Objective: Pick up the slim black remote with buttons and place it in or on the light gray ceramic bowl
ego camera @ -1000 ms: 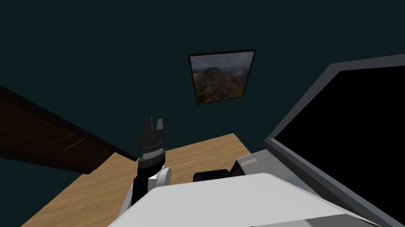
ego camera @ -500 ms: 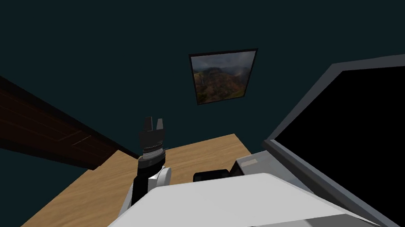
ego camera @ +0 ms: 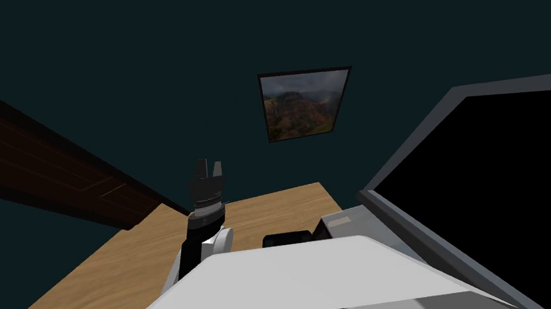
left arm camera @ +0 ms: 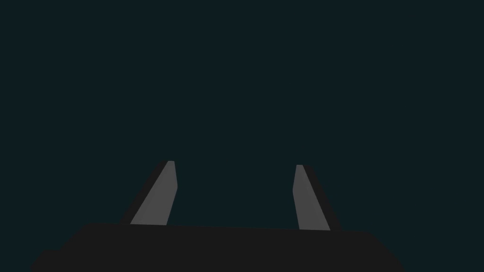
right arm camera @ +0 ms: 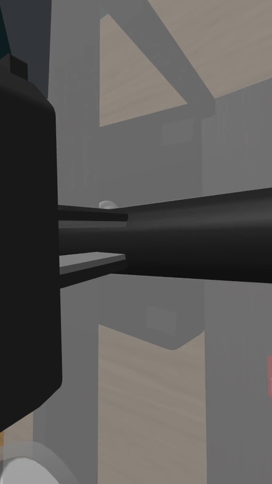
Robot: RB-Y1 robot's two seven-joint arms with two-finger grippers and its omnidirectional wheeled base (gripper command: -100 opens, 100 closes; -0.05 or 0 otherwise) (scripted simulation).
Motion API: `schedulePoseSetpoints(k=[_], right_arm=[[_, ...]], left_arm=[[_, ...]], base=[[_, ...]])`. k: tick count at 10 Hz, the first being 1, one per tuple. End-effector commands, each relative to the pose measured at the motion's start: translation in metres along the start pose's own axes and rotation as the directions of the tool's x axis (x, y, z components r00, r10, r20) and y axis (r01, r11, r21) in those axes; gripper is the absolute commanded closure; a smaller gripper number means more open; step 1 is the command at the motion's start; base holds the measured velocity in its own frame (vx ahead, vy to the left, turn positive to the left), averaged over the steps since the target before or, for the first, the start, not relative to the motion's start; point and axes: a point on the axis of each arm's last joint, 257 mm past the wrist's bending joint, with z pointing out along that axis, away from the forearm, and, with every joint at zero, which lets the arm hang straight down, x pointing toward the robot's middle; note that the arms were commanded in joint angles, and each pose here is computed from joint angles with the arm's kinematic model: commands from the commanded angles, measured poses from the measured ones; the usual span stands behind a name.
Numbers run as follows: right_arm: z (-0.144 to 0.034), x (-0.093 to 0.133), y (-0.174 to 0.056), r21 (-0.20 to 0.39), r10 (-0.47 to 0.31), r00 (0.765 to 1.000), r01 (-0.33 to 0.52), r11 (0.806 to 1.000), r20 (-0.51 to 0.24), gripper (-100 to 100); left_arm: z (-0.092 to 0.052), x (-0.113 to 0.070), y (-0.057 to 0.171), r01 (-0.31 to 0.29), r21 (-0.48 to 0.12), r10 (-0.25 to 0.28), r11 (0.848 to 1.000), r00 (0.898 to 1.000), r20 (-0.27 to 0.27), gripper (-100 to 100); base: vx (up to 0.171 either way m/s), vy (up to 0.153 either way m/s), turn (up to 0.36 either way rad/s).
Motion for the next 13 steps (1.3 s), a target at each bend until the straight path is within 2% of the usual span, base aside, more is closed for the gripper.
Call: schedulePoseSetpoints(k=[1, 2, 3, 4, 5, 6, 7, 9, 13], right_arm=[[0.0, 0.0, 0.0, 0.0, 0.0, 1.0, 0.0, 1.0, 0.0, 100], [0.0, 0.0, 0.0, 0.0, 0.0, 1.0, 0.0, 1.0, 0.0, 0], [-0.01, 0.009, -0.002, -0.001, -0.005, 1.0, 0.005, 1.0, 0.002, 100], [-0.015, 0.013, -0.003, -0.002, -0.008, 1.0, 0.008, 1.0, 0.003, 100], [-0.011, 0.01, -0.003, 0.0, -0.006, 1.0, 0.006, 1.0, 0.0, 100], [-0.012, 0.01, -0.003, -0.002, -0.007, 1.0, 0.007, 1.0, 0.001, 0], [-0.027, 0.033, -0.001, -0.016, -0.023, 0.999, 0.023, 1.0, -0.025, 100], [-0.044, 0.048, -0.004, -0.028, -0.043, 0.999, 0.042, 0.999, -0.03, 100], [-0.064, 0.056, -0.012, -0.041, -0.075, 0.997, 0.074, 0.996, -0.014, 100]], left_arm=[[0.0, 0.0, 0.0, 0.0, 0.0, 0.0, 1.0, 1.0, 0.0, 0], [0.0, 0.0, 0.0, 0.0, 0.0, 0.0, 1.0, 1.0, 0.0, 0], [0.0, 0.0, 0.0, 0.0, 0.0, 0.0, 1.0, 1.0, 0.0, 0], [0.0, 0.0, 0.0, 0.0, 0.0, 0.0, 1.0, 1.0, 0.0, 0], [0.0, 0.0, 0.0, 0.0, 0.0, 0.0, 1.0, 1.0, 0.0, 0], [0.0, 0.0, 0.0, 0.0, 0.0, 0.0, 1.0, 1.0, 0.0, 0], [0.0, 0.0, 0.0, 0.0, 0.0, 0.0, 1.0, 1.0, 0.0, 0], [0.0, 0.0, 0.0, 0.0, 0.0, 0.0, 1.0, 1.0, 0.0, 0], [0.0, 0.0, 0.0, 0.0, 0.0, 0.0, 1.0, 1.0, 0.0, 0]], base=[[0.0, 0.0, 0.0], [0.0, 0.0, 0.0], [0.014, 0.018, -0.103], [0.016, 0.033, -0.094], [0.003, 0.013, -0.019], [0.0, 0.0, 0.0], [-0.024, 0.053, 0.068], [-0.056, 0.071, 0.065], [-0.079, 0.072, 0.044]])
